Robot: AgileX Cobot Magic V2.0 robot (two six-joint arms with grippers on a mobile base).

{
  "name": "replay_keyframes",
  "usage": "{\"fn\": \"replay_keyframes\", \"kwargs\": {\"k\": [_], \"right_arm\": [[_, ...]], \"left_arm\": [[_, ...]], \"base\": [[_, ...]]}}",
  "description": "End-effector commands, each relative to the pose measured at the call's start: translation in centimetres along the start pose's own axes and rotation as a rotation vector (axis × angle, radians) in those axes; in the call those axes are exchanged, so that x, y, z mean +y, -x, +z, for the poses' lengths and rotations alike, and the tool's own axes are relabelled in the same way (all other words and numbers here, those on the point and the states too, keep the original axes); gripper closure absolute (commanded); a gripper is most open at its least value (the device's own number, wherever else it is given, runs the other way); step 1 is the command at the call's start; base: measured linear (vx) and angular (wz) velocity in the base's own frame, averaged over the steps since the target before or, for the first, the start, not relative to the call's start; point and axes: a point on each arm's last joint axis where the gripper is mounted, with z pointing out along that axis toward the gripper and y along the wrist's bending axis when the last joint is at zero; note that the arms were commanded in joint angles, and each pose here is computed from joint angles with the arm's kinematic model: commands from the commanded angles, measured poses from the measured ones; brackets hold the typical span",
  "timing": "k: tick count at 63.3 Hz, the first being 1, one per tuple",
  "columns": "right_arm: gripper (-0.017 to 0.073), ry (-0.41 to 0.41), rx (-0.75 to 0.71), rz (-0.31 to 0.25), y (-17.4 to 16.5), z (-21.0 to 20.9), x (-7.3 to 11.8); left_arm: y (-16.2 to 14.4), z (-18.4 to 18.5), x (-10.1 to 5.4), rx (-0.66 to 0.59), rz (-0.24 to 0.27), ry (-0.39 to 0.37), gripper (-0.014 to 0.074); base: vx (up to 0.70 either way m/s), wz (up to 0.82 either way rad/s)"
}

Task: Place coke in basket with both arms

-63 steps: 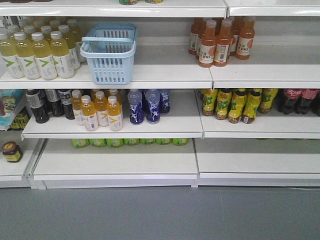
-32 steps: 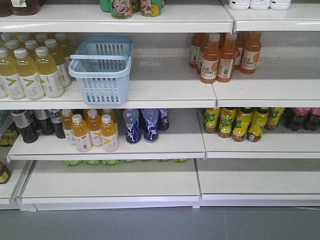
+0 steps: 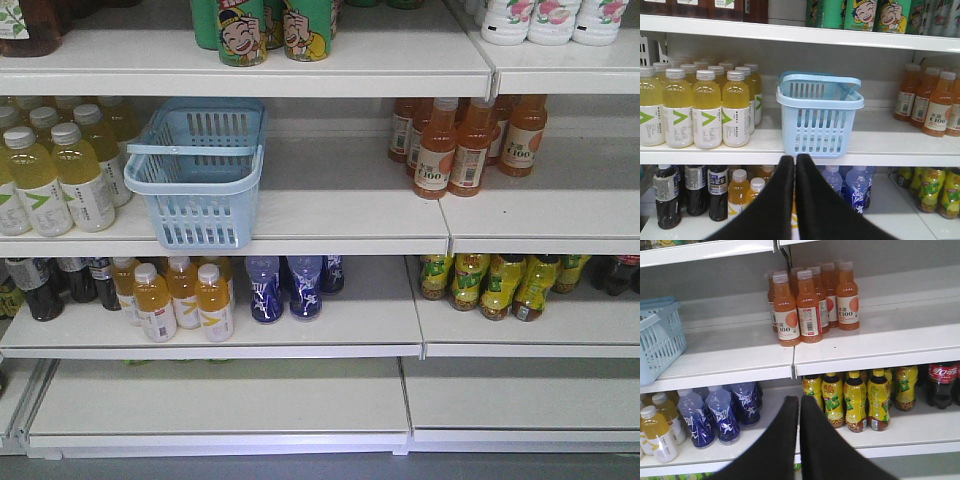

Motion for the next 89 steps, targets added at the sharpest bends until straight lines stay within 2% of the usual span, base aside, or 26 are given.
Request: {"fn": "replay_keyframes", "kwargs": {"k": [1,89], "right_arm": [[0.0564,0.021,-0.077,-0.02,0.42,-0.09,0.17],[0.0564,0.021,-0.077,-0.02,0.42,-0.09,0.17]], "left_arm": [[0.63,-0.12,-0.26,-0.072,-0.017,-0.03,0.06],[0.63,-0.12,-0.26,-0.072,-0.017,-0.03,0.06]], "base": [[0.16,-0.01],[0.05,-0.01]]}}
